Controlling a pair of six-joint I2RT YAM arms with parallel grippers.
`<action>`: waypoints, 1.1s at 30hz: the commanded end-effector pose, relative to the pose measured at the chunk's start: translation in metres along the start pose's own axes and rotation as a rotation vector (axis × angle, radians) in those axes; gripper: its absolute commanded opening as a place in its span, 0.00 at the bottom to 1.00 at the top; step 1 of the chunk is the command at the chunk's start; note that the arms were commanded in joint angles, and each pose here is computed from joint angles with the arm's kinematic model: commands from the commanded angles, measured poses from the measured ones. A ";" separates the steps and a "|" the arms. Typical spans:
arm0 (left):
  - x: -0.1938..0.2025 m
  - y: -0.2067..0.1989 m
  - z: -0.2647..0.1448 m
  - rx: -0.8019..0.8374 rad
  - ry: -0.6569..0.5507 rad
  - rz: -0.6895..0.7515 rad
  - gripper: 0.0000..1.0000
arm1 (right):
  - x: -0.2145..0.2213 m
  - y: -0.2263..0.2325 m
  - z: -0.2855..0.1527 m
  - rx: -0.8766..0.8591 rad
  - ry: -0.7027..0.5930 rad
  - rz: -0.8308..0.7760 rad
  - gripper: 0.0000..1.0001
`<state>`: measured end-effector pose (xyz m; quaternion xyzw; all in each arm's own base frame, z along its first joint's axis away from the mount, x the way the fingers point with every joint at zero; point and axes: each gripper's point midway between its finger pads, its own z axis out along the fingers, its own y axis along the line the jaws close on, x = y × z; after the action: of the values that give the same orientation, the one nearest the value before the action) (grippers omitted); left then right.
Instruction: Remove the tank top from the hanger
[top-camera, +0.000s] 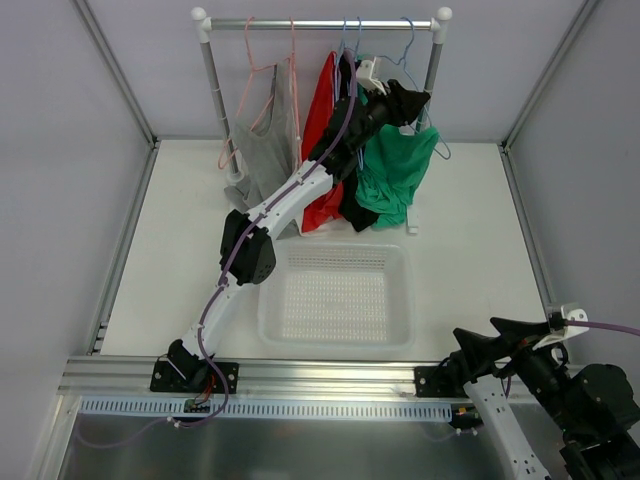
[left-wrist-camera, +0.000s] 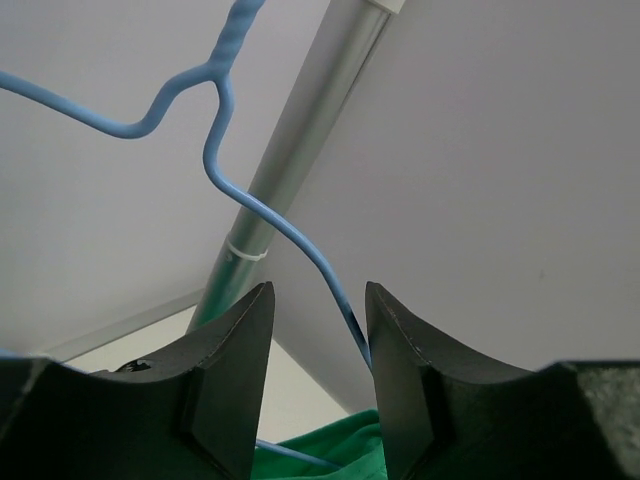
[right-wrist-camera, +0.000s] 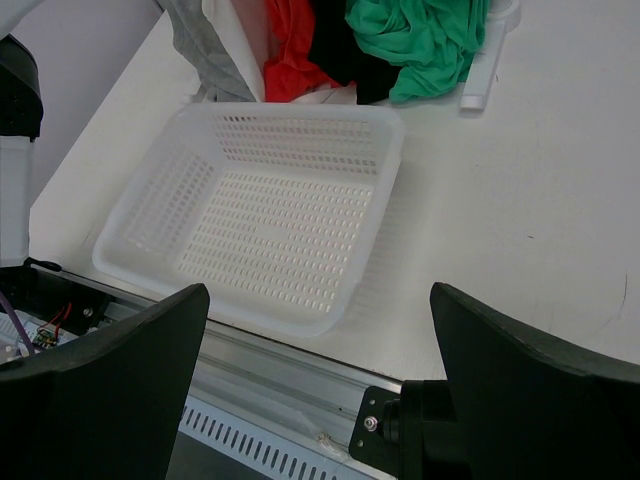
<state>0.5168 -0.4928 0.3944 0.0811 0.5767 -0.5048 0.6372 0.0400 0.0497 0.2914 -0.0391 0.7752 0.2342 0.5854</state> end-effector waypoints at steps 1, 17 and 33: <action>-0.040 -0.030 -0.001 0.067 -0.081 0.001 0.43 | -0.008 0.001 0.005 -0.005 -0.012 -0.015 1.00; -0.021 -0.052 0.000 0.146 -0.050 -0.087 0.28 | -0.005 0.000 0.011 -0.005 0.001 -0.014 1.00; -0.061 -0.088 -0.012 0.173 -0.094 -0.090 0.00 | -0.008 0.002 0.009 -0.014 -0.020 -0.017 0.99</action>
<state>0.4925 -0.5158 0.3902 0.0730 0.5809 -0.5545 0.5914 0.0448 0.0514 0.2851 -0.0393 0.7812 0.2330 0.5779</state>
